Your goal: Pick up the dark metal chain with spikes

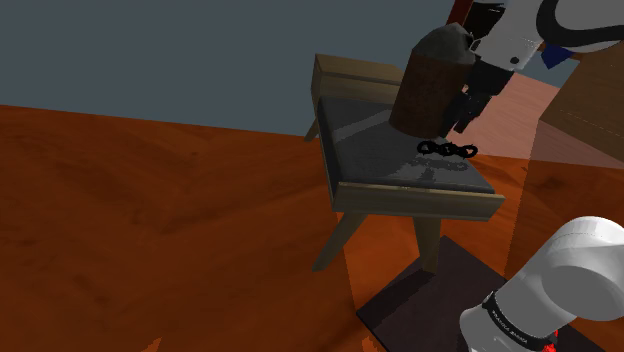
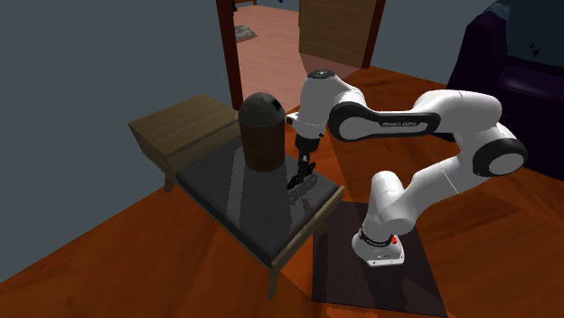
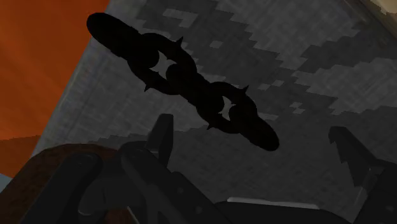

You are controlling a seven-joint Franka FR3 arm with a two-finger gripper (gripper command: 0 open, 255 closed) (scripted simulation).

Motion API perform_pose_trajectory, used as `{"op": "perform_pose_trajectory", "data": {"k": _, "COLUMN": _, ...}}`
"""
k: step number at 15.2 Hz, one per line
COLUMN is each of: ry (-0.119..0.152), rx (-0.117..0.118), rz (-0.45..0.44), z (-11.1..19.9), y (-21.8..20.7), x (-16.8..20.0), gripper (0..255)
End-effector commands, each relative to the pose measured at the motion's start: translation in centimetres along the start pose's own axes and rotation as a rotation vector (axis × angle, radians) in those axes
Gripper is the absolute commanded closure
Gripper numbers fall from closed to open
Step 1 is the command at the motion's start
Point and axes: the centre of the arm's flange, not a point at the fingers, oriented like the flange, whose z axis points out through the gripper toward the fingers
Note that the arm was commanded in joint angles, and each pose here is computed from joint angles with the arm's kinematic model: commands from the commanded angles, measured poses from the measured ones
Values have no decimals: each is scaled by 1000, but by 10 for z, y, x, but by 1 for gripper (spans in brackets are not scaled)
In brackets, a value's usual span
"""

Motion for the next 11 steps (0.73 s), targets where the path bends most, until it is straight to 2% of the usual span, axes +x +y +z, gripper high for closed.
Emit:
{"op": "perform_pose_trajectory", "data": {"k": 1, "ry": 0, "rx": 0, "rz": 0, "z": 0, "y": 0, "x": 0, "gripper": 0}}
{"op": "perform_pose_trajectory", "data": {"k": 2, "ry": -66, "rx": -32, "rz": -144, "z": 6, "y": -1, "x": 21, "gripper": 0}}
{"op": "perform_pose_trajectory", "data": {"k": 3, "ry": -91, "rx": -45, "rz": -199, "z": 8, "y": -2, "x": 29, "gripper": 0}}
{"op": "perform_pose_trajectory", "data": {"k": 11, "ry": -91, "rx": -45, "rz": -199, "z": 48, "y": 1, "x": 25, "gripper": 0}}
